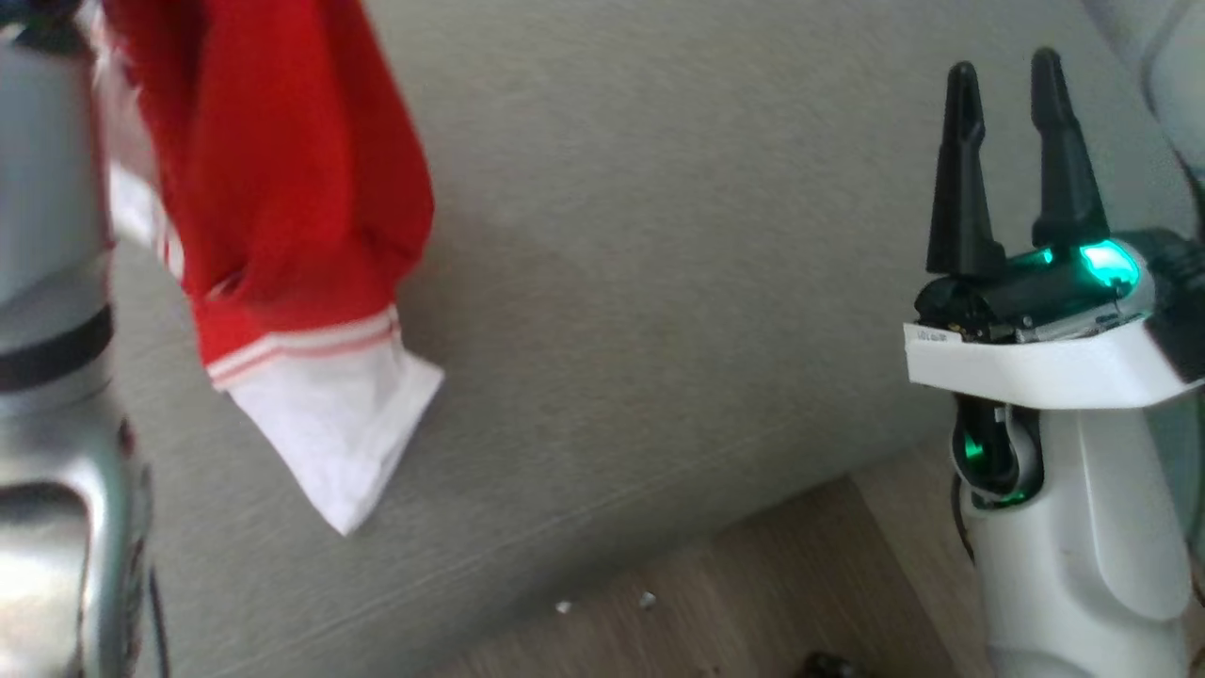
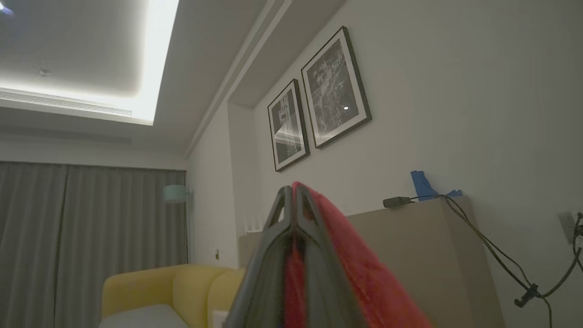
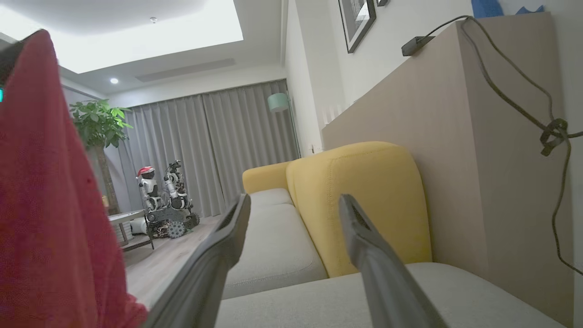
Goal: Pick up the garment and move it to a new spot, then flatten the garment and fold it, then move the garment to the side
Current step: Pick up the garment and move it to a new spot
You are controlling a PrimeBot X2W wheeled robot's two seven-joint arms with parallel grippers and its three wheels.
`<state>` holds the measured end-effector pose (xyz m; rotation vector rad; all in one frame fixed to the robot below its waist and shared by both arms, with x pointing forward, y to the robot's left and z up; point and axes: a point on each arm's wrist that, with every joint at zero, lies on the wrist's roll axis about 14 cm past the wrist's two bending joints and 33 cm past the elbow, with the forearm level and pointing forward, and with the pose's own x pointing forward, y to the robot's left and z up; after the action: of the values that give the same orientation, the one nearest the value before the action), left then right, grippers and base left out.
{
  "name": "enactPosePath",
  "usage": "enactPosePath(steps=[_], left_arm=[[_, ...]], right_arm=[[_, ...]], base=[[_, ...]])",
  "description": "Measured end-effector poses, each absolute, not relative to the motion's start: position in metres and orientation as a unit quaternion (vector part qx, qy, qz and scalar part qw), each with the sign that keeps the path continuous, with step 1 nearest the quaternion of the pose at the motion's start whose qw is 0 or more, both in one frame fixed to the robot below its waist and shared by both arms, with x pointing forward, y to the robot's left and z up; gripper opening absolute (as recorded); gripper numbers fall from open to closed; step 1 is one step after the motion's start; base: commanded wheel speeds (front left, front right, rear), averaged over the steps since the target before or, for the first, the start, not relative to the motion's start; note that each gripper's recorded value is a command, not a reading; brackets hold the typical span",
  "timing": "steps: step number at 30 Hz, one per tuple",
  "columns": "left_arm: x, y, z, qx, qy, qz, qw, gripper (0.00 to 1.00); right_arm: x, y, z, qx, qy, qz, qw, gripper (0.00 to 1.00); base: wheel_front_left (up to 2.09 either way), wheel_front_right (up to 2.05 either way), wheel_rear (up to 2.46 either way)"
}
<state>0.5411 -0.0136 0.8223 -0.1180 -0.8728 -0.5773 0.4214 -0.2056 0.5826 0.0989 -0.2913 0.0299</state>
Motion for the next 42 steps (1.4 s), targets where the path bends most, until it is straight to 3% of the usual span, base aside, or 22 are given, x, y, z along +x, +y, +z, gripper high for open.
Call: enactPosePath(steps=[7,8,9,14,22,34,42], left_arm=[[0.569,-0.115,0.762,-0.086,-0.332,-0.359,0.868,0.03],[0.572,-0.131,0.746,-0.084,-0.31,-0.372,0.871,0.44],[0.573,-0.146,0.729,-0.085,-0.287,-0.386,0.872,1.0],[0.573,-0.202,0.631,-0.066,-0.125,-0.453,0.88,1.0],[0.574,-0.193,0.613,-0.06,-0.104,-0.456,0.882,1.0],[0.593,-0.093,0.634,-0.033,-0.134,-0.362,0.922,1.0],[0.565,0.006,0.618,-0.048,-0.134,-0.273,0.952,1.0]], right_arm=[[0.414,-0.225,0.581,0.048,-0.14,-0.011,0.989,1.0],[0.412,-0.227,0.58,0.048,-0.137,-0.014,0.989,1.0],[0.412,-0.229,0.578,0.048,-0.134,-0.018,0.99,1.0],[0.412,-0.236,0.57,0.043,-0.121,-0.029,0.991,1.0],[0.424,-0.222,0.568,0.05,-0.123,-0.007,0.991,1.0],[0.444,-0.196,0.568,0.035,-0.13,0.03,0.99,1.0],[0.443,-0.169,0.553,0.02,-0.11,0.06,0.992,1.0]], base=[[0.0,0.0,0.0],[0.0,0.0,0.0],[0.0,0.0,0.0],[0.0,0.0,0.0],[0.0,0.0,0.0],[0.0,0.0,0.0],[0.0,0.0,0.0]])
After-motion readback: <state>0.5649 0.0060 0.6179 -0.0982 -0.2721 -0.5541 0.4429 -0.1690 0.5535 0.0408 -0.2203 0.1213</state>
